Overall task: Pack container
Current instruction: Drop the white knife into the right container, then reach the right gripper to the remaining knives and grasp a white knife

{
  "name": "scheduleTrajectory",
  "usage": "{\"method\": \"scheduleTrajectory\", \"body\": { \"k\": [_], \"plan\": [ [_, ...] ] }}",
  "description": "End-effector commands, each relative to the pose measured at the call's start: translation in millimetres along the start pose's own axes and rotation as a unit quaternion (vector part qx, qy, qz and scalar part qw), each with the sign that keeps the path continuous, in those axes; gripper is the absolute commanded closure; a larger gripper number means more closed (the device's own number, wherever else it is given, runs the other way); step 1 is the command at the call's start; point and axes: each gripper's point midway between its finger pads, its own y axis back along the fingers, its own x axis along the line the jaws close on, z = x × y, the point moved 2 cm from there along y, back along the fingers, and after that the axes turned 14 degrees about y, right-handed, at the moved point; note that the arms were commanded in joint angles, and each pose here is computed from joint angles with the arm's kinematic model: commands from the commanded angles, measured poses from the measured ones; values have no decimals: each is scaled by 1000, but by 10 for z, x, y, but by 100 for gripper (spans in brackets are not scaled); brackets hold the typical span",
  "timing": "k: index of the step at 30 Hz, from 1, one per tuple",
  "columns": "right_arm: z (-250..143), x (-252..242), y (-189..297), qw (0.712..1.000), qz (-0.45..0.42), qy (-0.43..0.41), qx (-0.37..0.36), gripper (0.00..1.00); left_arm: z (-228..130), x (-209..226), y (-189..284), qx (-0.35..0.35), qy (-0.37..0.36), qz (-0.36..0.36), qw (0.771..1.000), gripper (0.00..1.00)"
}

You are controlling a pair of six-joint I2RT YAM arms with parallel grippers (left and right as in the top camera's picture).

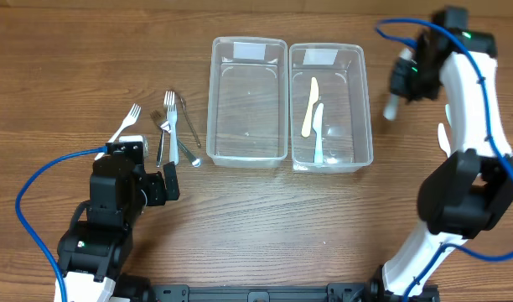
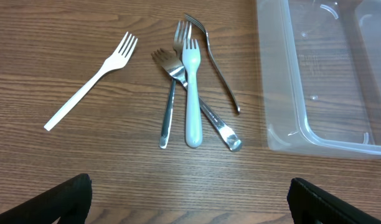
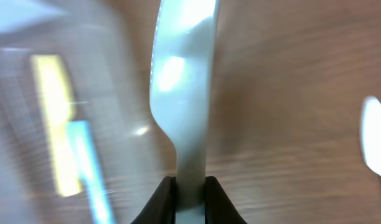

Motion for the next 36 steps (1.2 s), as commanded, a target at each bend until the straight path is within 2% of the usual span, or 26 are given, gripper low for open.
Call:
{"method": "scheduleTrajectory", "body": {
  "k": [1,6,12,15,18,21,24,28,33,36],
  "plan": [
    [188,584,486,996,21,56,-69,96,100,-29,49,-13,-7,-3,1000,0],
    [138,984,162,993,26,101,-53,96,99,-28,49,-13,-7,-3,1000,0],
    [-180,1202,-363,993,58,101,-9,96,100,-29,49,-13,-7,-3,1000,0],
    [-214,1291,-377,992,66,111,-6,70,100,-29,49,-13,-7,-3,1000,0],
    [-119,1306,-206,990,63,119,-32,54,100,-29,49,-13,-7,-3,1000,0],
    [50,1142,96,990,32,109,-79,27,100,-29,49,-13,-7,-3,1000,0],
    [230,832,507,987,-7,82,-137,13,99,-28,49,-13,-7,-3,1000,0],
    [302,86,955,978,-91,12,-190,12,100,-29,49,-13,-7,-3,1000,0],
    [16,-981,931,970,-159,-97,-155,12,100,-29,49,-13,-7,-3,1000,0],
    [-188,-1415,770,967,-172,-143,-120,12,100,-29,49,-13,-7,-3,1000,0]
  ]
}}
